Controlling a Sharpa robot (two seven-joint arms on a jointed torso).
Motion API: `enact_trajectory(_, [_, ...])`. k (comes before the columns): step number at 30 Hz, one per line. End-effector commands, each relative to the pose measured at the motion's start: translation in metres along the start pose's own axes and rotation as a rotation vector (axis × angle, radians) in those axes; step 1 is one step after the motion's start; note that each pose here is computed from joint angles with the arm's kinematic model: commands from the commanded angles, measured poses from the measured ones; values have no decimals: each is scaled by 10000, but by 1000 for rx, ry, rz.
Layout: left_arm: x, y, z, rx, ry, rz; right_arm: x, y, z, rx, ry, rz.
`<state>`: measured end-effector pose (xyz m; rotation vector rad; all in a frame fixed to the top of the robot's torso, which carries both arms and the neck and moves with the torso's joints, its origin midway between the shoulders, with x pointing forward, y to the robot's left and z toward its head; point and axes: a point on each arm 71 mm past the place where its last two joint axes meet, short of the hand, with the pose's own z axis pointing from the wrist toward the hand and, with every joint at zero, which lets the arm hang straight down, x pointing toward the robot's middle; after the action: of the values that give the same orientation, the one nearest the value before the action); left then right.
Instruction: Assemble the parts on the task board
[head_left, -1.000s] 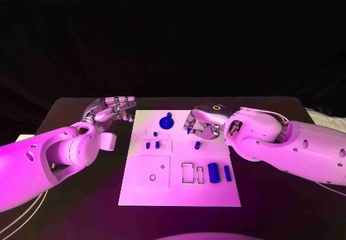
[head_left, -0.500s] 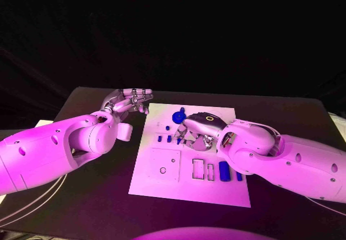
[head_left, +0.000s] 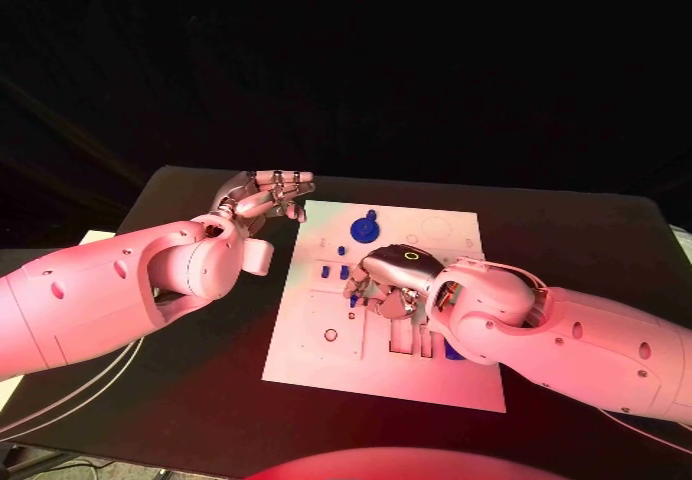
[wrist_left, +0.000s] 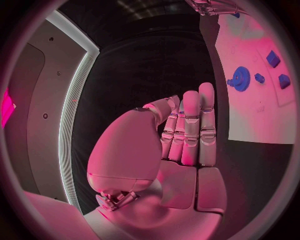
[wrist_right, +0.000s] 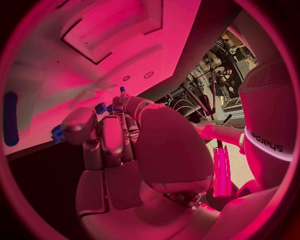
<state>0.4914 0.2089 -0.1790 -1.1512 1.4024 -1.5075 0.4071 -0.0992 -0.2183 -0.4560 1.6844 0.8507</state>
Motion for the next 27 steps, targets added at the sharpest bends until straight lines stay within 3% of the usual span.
enact_trajectory(1, [18,0,2,-3,16,-11,39,13,-1,-6,35,-14])
enact_trajectory(27, [3,6,0,-13,21,-13,113,29,2,-1,89,-18])
